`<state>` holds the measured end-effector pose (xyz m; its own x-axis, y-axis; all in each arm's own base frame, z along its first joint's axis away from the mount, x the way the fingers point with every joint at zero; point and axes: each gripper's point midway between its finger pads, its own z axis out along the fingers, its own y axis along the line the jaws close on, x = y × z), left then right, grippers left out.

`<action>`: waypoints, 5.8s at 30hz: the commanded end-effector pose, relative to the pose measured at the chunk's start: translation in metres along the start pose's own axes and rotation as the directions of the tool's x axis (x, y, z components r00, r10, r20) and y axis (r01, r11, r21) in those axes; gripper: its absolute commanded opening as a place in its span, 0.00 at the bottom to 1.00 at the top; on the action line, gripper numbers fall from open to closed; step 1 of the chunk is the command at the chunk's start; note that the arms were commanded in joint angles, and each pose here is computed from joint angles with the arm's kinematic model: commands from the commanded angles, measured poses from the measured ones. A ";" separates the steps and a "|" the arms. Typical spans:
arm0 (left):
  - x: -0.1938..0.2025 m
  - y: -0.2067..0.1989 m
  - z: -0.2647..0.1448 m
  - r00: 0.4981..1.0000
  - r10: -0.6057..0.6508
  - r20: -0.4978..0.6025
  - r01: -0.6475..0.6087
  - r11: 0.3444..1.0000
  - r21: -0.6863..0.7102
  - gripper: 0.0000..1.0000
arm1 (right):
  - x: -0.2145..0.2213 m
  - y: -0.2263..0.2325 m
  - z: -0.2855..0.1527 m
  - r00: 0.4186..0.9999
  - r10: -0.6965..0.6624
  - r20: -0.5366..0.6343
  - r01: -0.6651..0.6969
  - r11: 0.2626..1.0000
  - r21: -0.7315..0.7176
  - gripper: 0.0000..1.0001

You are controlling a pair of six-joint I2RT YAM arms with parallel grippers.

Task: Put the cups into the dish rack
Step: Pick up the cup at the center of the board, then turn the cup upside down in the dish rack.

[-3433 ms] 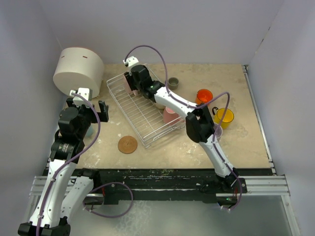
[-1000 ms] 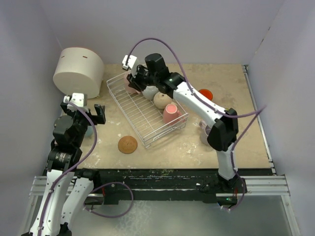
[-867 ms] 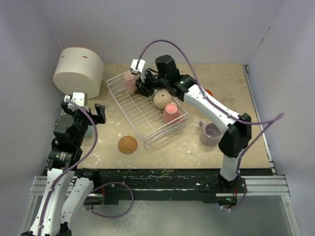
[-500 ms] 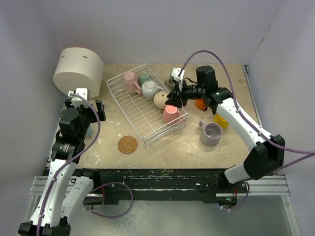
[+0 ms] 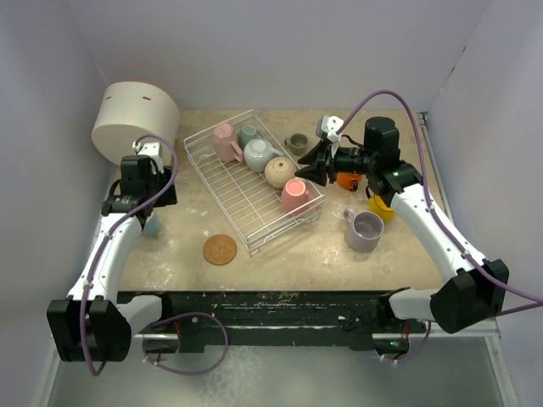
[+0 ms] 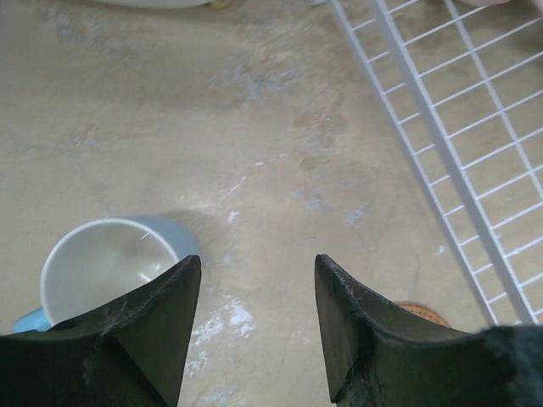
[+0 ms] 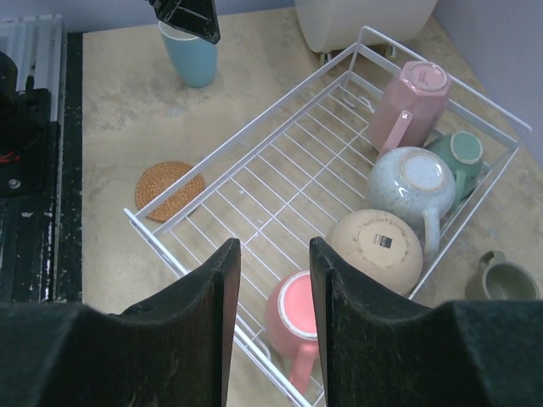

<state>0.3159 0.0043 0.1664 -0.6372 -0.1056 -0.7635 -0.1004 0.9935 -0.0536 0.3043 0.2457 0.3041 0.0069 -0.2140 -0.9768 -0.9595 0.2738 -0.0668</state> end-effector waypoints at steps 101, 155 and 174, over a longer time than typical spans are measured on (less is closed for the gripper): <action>-0.093 -0.122 -0.229 0.663 -0.740 -0.112 0.382 0.206 0.901 0.00 | 0.010 0.037 0.006 0.984 -0.120 0.133 0.146 0.968 -0.206 0.51; -0.126 -0.213 -0.245 0.618 -0.719 -0.318 0.298 -0.159 0.941 0.00 | 0.040 0.040 0.015 0.969 -0.095 0.230 0.143 0.969 -0.203 0.66; -0.127 -0.278 -0.274 0.573 -0.630 -0.525 0.348 -0.393 0.851 0.00 | 0.011 0.035 0.006 0.876 -0.086 0.474 0.125 0.991 -0.052 0.79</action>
<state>0.2355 -0.2877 0.3681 -0.7196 -0.6843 -0.1179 0.3167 -0.1725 -0.9327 0.2769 0.2615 0.2531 0.0944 0.1378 -0.9859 -0.9822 0.1745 -0.0697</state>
